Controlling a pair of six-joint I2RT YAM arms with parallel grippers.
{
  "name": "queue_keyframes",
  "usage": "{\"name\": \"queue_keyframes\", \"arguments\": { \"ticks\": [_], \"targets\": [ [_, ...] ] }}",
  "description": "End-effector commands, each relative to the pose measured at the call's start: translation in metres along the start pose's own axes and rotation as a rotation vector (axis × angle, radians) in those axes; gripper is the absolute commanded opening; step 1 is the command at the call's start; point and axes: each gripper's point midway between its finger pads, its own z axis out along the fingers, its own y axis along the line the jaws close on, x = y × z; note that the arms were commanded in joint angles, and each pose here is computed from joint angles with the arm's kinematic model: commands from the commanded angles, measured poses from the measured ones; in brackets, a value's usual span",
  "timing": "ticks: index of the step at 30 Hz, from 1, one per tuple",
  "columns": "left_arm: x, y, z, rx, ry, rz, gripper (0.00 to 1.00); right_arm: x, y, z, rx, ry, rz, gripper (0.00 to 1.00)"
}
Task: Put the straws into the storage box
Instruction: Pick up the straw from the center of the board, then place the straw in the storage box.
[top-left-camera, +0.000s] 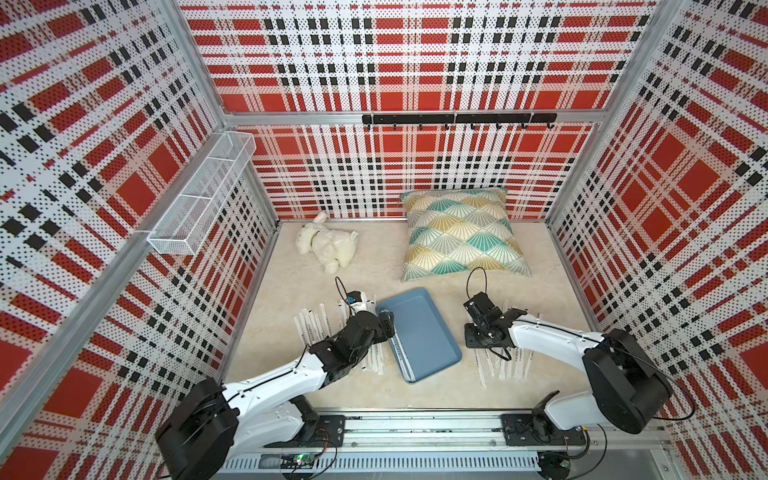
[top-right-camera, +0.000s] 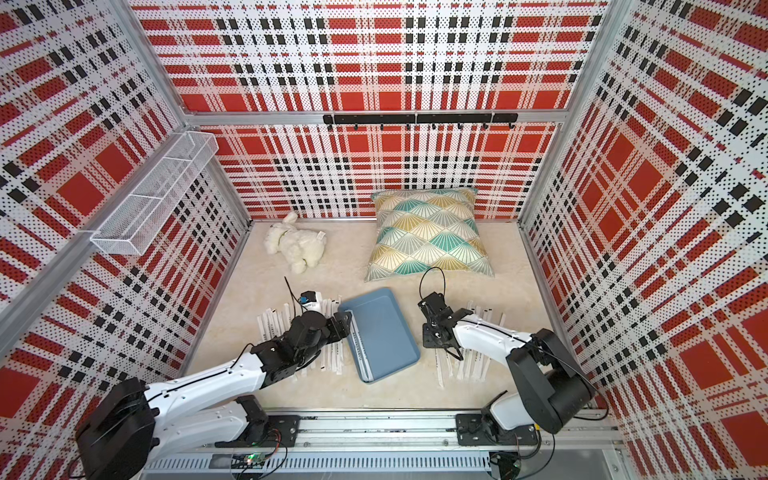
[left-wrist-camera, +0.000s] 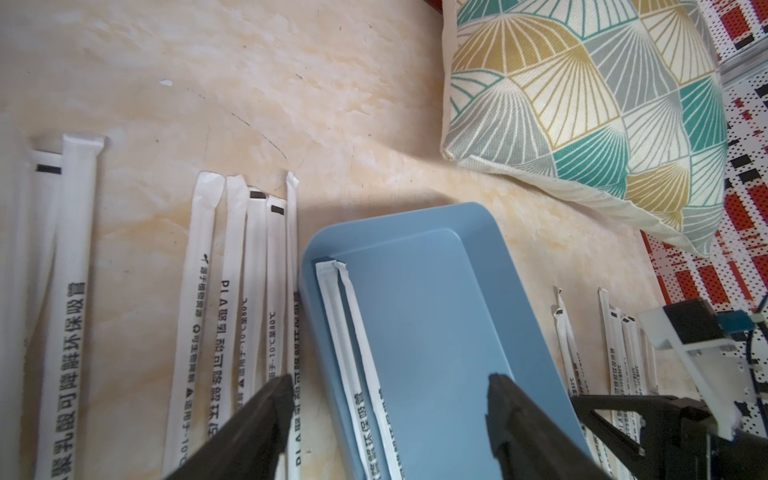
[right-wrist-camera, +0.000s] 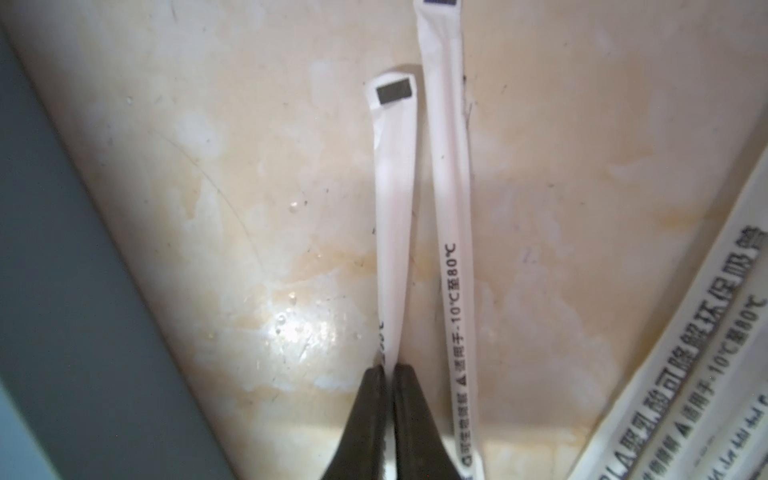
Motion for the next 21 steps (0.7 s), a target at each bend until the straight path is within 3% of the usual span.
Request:
{"name": "queue_keyframes", "arguments": {
  "ticks": [1, 5, 10, 14, 21],
  "targets": [
    [-0.007, 0.003, -0.003, 0.017, -0.028, -0.011, 0.78, 0.003, 0.006, -0.009, 0.04, 0.009, -0.054, 0.1],
    [-0.012, 0.013, -0.006, 0.005, -0.041, -0.034, 0.78, -0.014, 0.03, -0.049, 0.011, -0.042, -0.107, 0.09],
    [-0.015, 0.021, -0.008, -0.001, -0.051, -0.054, 0.78, -0.037, 0.103, -0.094, -0.179, -0.099, -0.183, 0.09],
    [-0.011, 0.022, -0.004, -0.011, -0.032, -0.055, 0.76, -0.046, 0.17, -0.079, -0.342, -0.115, -0.201, 0.09],
    [-0.01, 0.048, -0.013, -0.103, -0.03, -0.081, 0.74, -0.042, 0.218, -0.04, -0.491, -0.066, -0.156, 0.09]
  ]
}}
